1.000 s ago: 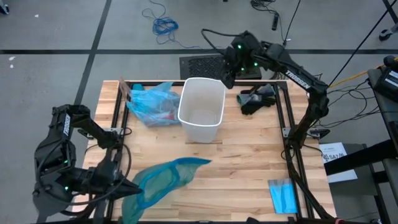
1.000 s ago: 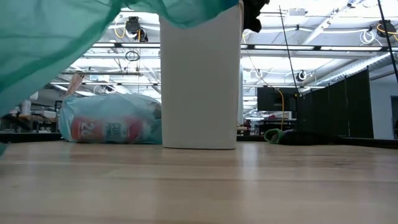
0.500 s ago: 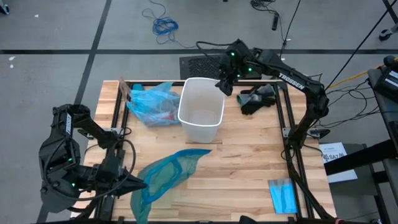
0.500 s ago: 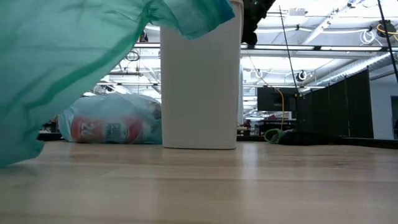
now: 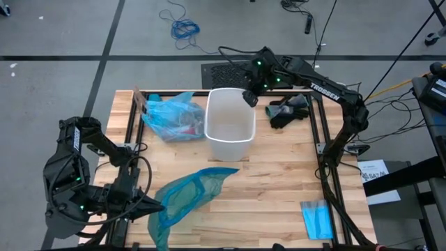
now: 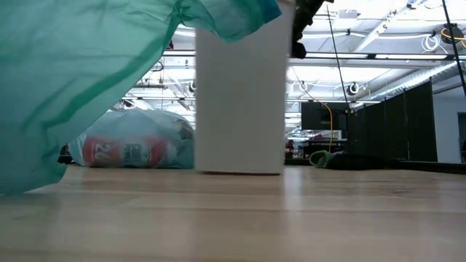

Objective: Place trash/remove bag and relplace
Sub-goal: Insert the blue trash bag into the white trash bin

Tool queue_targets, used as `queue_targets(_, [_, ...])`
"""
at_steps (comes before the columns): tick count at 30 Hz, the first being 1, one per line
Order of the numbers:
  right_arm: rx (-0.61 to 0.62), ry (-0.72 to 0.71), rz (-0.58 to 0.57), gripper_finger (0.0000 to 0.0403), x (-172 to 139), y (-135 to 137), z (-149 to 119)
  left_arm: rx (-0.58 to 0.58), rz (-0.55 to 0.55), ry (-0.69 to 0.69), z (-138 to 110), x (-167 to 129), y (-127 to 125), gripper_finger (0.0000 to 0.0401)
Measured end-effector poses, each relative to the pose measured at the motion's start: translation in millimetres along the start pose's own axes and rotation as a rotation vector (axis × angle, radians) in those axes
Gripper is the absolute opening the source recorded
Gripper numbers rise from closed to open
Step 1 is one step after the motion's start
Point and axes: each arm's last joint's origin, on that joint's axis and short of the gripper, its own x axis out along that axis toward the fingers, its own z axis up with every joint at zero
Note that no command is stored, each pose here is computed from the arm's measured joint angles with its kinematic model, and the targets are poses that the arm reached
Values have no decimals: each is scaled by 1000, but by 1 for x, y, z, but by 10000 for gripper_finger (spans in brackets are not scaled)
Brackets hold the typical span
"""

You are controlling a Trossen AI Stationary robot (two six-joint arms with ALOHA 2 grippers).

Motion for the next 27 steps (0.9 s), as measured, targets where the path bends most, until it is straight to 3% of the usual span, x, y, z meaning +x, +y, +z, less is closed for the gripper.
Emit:
queue_targets(6, [184,-23,-108,5,2,22,-2,16,-3,13,-1,-1,0,0])
queue_targets(14, [374,-82,-311,2,-4,79,-23,62,-47,77,-8,-7,-3,0])
queue_targets(21, [513,-112,-314,1,-11,126,-45,110,-78,91,-13,-14,-6,0])
queue_targets(27, [578,-119,-343,1,-20,151,-63,139,-107,104,-18,-21,-10,0])
